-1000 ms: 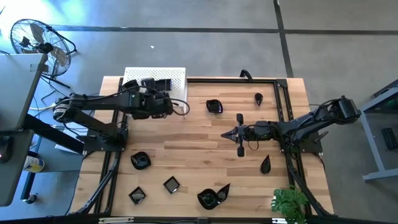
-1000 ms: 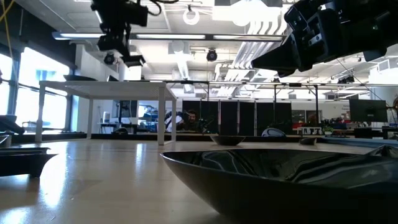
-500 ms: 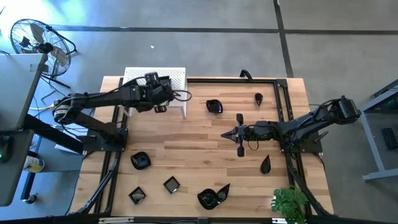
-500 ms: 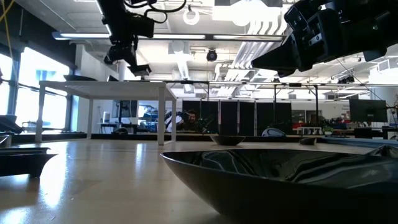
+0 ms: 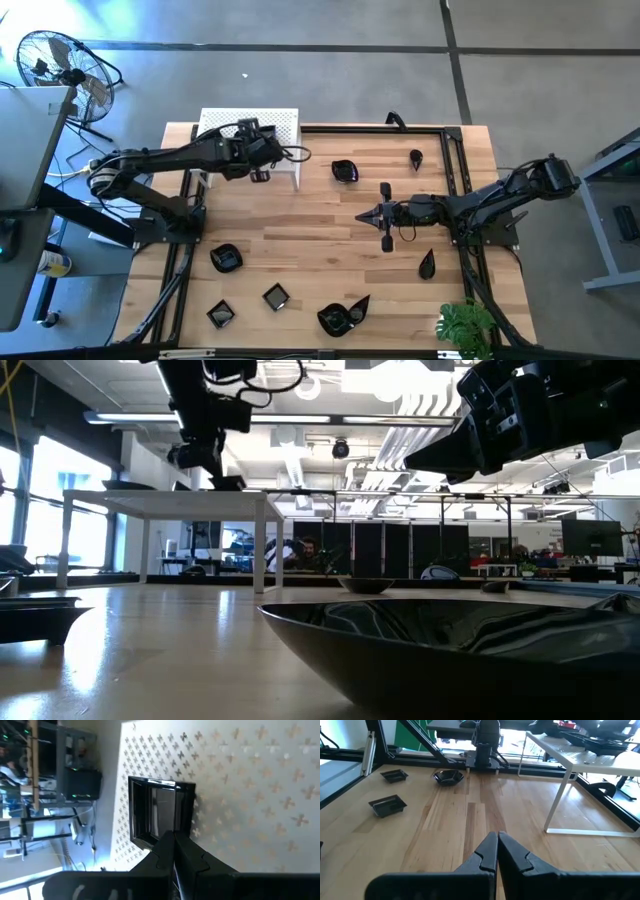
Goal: Pick & Place Mini shaped plates
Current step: Stack the top black square plate on top of the stacked black square plates on the shelf, then stack the top black leaf shaped plate on top of the stacked black leaf shaped plates on the shelf
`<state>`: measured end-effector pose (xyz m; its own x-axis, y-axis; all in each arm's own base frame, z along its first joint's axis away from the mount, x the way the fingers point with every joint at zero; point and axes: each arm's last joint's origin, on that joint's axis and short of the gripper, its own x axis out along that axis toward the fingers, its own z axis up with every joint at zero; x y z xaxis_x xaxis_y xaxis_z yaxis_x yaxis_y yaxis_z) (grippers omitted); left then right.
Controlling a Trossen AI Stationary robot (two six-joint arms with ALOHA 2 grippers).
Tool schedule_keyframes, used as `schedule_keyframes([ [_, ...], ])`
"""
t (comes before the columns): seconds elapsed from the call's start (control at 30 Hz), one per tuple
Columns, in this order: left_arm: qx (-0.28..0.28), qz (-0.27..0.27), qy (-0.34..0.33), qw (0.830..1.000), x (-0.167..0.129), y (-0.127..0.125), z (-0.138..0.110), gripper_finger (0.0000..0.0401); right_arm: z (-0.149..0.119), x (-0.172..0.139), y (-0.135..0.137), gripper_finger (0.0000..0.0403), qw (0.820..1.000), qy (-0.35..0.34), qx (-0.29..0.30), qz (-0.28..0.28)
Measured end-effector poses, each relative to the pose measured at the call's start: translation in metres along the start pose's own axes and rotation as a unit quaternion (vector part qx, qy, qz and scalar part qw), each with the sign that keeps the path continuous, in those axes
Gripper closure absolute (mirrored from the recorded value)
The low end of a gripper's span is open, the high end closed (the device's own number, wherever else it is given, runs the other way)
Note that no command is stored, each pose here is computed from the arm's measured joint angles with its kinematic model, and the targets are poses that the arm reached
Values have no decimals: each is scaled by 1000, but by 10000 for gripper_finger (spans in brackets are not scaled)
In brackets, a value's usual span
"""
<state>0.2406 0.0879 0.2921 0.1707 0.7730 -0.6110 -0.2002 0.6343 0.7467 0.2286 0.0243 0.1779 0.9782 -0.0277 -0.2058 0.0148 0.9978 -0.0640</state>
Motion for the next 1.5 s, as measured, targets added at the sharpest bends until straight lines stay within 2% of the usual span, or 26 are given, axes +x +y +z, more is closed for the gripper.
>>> schedule_keyframes([
  [0.2,13,16,19,1000,9,-7,3,401,0,0,0,402,1000,1,0,0],
  [0.47,7,6,16,1000,9,-8,3,391,0,0,0,402,1000,1,0,0],
  [0.9,10,14,18,1000,8,-7,2,298,0,0,0,402,1000,0,0,0],
  [1.1,13,17,14,1000,0,3,7,271,0,0,0,402,1000,-1,0,0],
  [1.33,-7,-18,-3,1000,-12,15,12,269,0,0,0,402,1000,0,0,0],
  [1.5,-46,-52,-21,997,-18,17,6,294,0,0,0,402,1000,-1,0,0],
])
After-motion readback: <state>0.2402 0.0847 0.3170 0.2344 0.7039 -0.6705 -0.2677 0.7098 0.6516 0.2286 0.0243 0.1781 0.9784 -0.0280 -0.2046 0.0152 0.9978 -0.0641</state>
